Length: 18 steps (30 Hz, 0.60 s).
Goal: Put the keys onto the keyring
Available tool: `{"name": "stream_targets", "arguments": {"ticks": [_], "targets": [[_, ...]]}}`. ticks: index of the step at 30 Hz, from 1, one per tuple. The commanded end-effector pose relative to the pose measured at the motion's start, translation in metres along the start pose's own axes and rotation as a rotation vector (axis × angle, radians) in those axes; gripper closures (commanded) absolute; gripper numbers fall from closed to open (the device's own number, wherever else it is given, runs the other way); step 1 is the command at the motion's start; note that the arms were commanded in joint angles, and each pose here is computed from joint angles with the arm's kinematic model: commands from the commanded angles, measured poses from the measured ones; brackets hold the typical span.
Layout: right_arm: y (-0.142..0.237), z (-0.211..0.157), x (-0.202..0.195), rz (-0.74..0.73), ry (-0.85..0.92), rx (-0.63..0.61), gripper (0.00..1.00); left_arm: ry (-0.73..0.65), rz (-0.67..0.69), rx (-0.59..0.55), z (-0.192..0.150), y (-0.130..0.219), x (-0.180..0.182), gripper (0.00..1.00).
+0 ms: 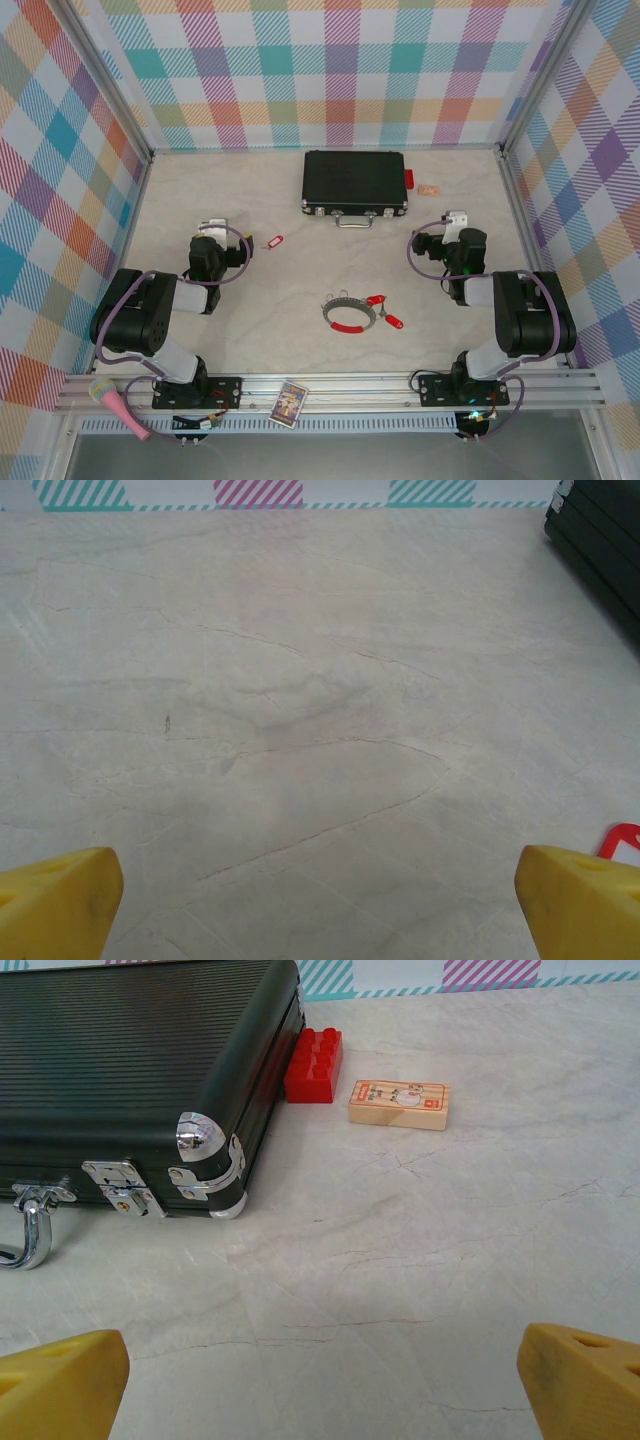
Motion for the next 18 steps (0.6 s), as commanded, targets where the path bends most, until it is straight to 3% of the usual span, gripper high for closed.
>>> {"name": "stream_targets", "arguments": {"ticks": [1,11,16,18], "targets": [[-0.002,0.007,-0.001,-0.007,-0.011,-0.018,0.01,0.008,0.024,-0.009,0.005,-0.002,0.006,0.0],[-0.001,0.008,-0.001,-0.012,-0.011,-0.027,0.01,0.039,0.063,0.011,0.009,-0.003,0.015,0.0],[0.02,0.034,0.002,-0.052,-0.031,-0.05,0.01,0.075,0.173,0.071,0.049,0.012,0.037,0.0],[0.034,0.051,0.002,-0.092,-0.11,-0.061,0.01,0.17,0.295,0.102,0.078,0.029,0.058,0.0]]}}
Point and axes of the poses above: each hand's point on the last joint's axis, 136 mm out from that joint toward the fingers, its own y axis back along the fingers, its own x axis along the line the jaws close on, z = x × y, the point moved 4 cm from there along y, back along the fingers, and after that the axes turned 11 degrees about -y, right-handed, at the moved point
